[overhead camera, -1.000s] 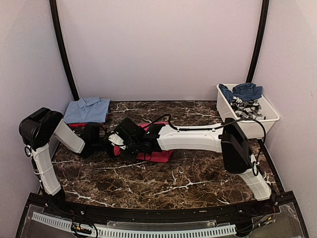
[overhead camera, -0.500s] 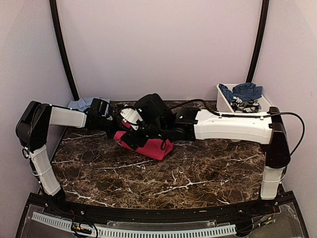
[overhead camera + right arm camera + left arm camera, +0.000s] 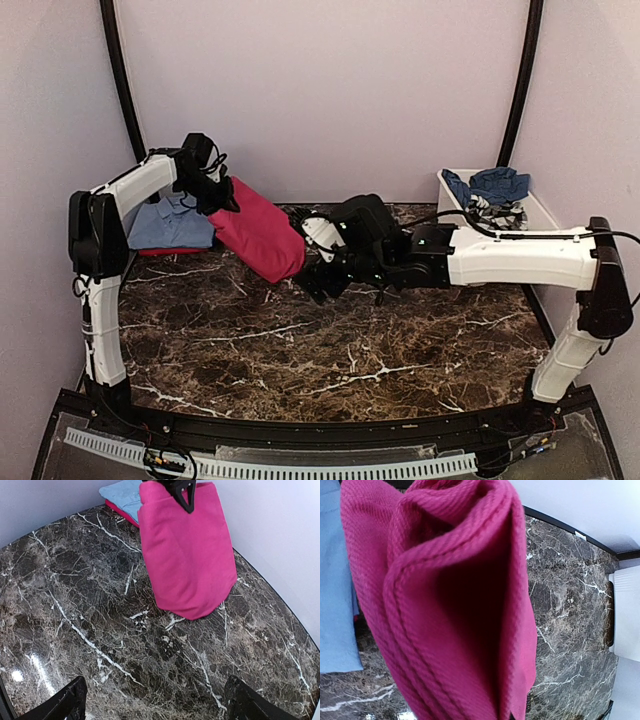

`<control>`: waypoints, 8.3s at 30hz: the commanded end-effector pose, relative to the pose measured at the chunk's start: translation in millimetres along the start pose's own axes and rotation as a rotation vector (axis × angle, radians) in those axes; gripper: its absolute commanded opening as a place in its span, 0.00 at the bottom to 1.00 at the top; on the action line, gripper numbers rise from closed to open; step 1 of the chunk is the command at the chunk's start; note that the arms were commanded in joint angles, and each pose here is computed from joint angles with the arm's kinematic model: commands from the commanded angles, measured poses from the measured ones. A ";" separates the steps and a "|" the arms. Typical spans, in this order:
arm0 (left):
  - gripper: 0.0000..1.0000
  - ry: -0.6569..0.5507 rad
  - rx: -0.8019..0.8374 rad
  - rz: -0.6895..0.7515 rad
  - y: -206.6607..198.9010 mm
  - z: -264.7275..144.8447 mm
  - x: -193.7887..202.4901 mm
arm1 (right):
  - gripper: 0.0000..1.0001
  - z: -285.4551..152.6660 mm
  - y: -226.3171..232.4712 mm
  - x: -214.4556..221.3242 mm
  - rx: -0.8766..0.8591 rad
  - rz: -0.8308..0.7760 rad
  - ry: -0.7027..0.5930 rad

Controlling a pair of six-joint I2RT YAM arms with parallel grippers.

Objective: Fold and stack the mixed laundry pile
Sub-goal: Pick up the square-folded trousers from the center of the board, then place the square-folded trousers at the corner of the board, then pick up the crumpled T-shirt from the bin, then place the crumpled T-shirt at the center of the board, then pick up the crumpled T-shirt from the center of the board.

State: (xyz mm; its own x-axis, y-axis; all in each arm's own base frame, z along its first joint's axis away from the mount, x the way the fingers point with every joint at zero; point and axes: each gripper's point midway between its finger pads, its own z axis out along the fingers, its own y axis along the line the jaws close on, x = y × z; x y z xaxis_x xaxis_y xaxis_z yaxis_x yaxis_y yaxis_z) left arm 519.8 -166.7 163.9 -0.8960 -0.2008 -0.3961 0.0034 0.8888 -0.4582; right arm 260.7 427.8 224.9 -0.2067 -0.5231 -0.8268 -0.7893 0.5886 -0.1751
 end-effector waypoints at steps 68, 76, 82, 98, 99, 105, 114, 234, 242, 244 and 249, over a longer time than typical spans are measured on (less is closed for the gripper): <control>0.95 -0.565 -0.838 -0.010 253.4 -231.2 -172.7 | 0.94 15.2 -11.4 -13.0 -0.007 0.046 -0.009; 0.99 -0.497 -0.483 -0.055 193.6 -213.4 -147.8 | 0.98 -3.1 -54.5 -19.4 0.011 0.204 -0.037; 0.99 -0.508 -0.550 0.141 132.2 -201.3 -123.3 | 0.98 -40.5 -134.4 -21.7 0.080 0.333 -0.084; 0.99 -0.475 0.087 0.240 -26.7 -173.4 -19.1 | 0.97 -129.8 -394.1 64.8 0.533 0.672 -0.037; 0.99 -0.455 0.094 0.249 -30.1 -169.2 -10.2 | 0.96 -130.2 -409.9 72.2 0.562 0.690 -0.026; 0.99 -0.429 0.091 0.272 -31.0 -172.7 12.7 | 0.89 -106.0 -460.9 107.2 0.610 0.755 0.025; 0.99 -0.436 0.065 0.275 -27.8 -184.3 20.9 | 0.79 -47.9 -508.9 149.5 0.620 0.782 0.124; 0.05 0.358 -0.238 0.490 -14.3 20.9 224.1 | 0.56 20.0 -27.9 95.9 -0.336 0.389 0.313; 0.06 0.354 -0.199 0.438 -12.0 19.3 223.7 | 0.73 62.2 22.2 100.1 -0.247 0.236 0.402; 0.06 0.352 -0.197 0.436 -11.5 18.5 221.9 | 0.77 70.0 24.8 111.2 -0.191 0.197 0.451; 0.07 0.346 -0.204 0.430 -8.3 15.7 218.0 | 0.75 84.3 8.6 143.9 -0.022 0.147 0.563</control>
State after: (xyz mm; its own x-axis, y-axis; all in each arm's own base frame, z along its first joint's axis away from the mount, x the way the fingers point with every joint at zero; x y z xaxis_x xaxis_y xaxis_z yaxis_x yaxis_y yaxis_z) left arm 336.5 -230.7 60.5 -0.9214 0.3205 -0.2198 0.3527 0.9271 -0.1270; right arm 251.5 435.3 76.4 -0.5569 -0.6700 -0.4909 -0.8015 0.5885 0.1062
